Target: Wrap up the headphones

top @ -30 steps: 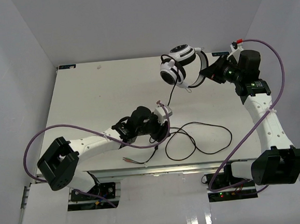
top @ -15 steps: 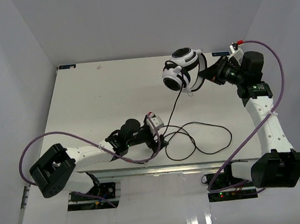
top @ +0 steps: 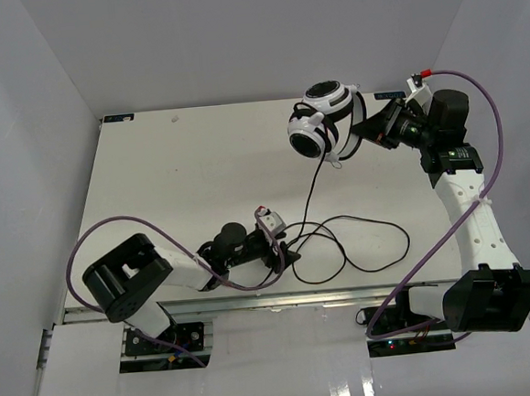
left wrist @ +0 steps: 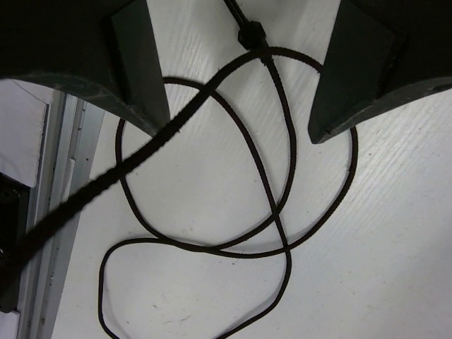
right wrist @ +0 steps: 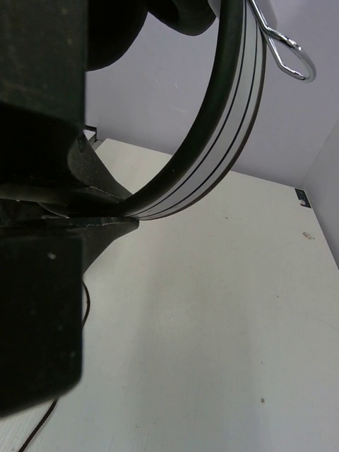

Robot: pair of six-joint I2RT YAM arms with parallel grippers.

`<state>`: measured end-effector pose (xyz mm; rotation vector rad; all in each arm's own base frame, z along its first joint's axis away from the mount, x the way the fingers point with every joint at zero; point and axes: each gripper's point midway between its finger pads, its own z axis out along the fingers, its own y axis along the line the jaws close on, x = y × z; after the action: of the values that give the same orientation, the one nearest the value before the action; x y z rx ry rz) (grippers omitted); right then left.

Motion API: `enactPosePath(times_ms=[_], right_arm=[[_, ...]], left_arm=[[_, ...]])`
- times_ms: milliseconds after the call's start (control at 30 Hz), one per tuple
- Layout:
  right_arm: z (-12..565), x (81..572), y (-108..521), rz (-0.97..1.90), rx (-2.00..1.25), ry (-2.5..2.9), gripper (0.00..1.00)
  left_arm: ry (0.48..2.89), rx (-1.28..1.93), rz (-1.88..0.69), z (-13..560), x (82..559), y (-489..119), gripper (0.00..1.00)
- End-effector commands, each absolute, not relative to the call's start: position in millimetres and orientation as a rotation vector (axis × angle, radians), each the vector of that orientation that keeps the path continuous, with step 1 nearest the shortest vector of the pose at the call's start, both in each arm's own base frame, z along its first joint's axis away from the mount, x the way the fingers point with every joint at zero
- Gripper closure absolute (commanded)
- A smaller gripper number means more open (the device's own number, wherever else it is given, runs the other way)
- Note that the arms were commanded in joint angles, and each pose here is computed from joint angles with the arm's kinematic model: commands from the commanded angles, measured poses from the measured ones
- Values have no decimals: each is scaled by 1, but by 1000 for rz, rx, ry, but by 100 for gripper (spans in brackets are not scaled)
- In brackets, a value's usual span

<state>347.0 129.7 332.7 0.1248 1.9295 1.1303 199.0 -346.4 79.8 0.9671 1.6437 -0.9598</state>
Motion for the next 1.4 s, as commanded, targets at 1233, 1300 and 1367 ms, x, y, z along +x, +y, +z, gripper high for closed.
enactPosePath(times_ms=[1233,1300,1367], right_arm=[[255,291,164,58,-1167,1710,92],[256,308,155,-50,-1081,1726,92],[256,321,146,-145,-997,1745,92]], left_arm=[[2131,897,-1258,217,270,-293,100],[2138,872,-1288,227,261,-291,100],[2145,854,-1328,236,252,-290,100]])
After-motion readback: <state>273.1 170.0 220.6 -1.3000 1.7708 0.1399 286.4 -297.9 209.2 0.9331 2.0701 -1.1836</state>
